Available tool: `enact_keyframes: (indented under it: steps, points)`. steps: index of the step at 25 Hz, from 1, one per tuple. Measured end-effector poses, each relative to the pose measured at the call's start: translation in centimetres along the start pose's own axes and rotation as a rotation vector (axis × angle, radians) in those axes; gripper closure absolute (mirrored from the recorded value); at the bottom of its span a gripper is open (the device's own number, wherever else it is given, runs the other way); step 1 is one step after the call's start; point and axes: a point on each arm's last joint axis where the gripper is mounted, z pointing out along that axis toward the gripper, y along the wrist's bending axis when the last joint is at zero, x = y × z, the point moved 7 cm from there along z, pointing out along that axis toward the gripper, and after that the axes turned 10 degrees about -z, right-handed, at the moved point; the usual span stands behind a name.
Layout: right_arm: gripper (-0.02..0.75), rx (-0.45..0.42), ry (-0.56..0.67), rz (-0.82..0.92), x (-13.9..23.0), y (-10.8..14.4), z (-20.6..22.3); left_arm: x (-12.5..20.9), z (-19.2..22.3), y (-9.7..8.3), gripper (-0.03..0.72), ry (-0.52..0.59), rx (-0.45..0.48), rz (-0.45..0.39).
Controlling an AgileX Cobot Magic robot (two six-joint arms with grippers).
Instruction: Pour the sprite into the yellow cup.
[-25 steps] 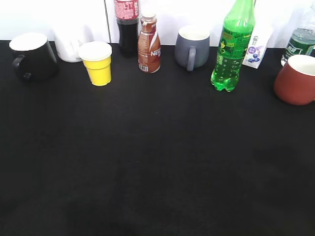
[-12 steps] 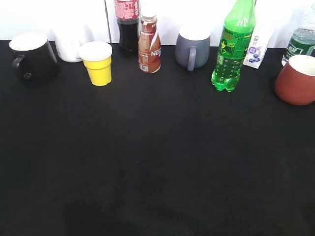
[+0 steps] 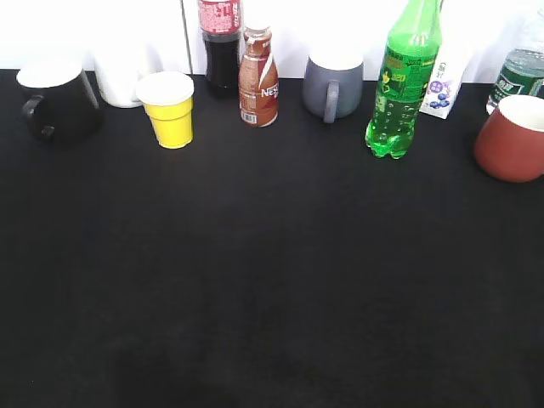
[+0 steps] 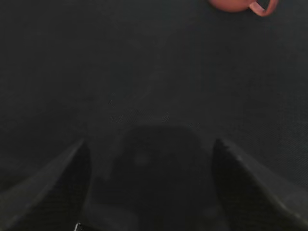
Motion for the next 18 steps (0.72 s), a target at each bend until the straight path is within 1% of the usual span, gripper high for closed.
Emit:
enact_keyframes:
  steps: [1,2,4,6,8,9,10,11,14,18]
  points:
    - [0.144,0.026,-0.005,0.019,0.0,-0.3,-0.1,-0.2,-0.1,0.5,0.106,-0.02,-0.038,-0.04]
    - [0.144,0.071,-0.002,0.051,0.1,-0.7,-0.2,-0.4,-0.5,1.1,0.106,-0.063,-0.08,-0.087]
    - [0.144,0.175,0.008,0.125,0.3,-1.6,-0.3,-0.4,-2.0,2.4,0.108,-0.2,-0.194,-0.2]
    - [0.144,0.26,0.015,0.185,0.5,-2.4,-0.6,-0.1,-3.8,3.1,0.109,-0.351,-0.31,-0.289]
    - [0.145,0.321,-0.03,0.217,0.7,-2.7,-1.5,0.3,-4.8,3.3,0.111,-0.448,-0.394,-0.338]
    - [0.145,0.349,-0.072,0.226,0.8,-2.6,-2.1,0.4,-5.1,3.4,0.123,-0.47,-0.42,-0.353]
    - [0.145,0.372,-0.119,0.231,0.9,-2.5,-2.8,0.4,-5.1,3.5,0.136,-0.475,-0.431,-0.36]
    - [0.145,0.385,-0.136,0.236,1.0,-2.5,-3.1,0.5,-5.1,3.5,0.15,-0.473,-0.431,-0.361]
    - [0.145,0.388,-0.136,0.237,1.0,-2.5,-3.1,0.5,-5.1,3.5,0.176,-0.475,-0.431,-0.361]
    - [0.145,0.388,-0.136,0.237,1.0,-2.5,-3.1,0.4,-5.0,3.2,0.179,-0.465,-0.393,-0.333]
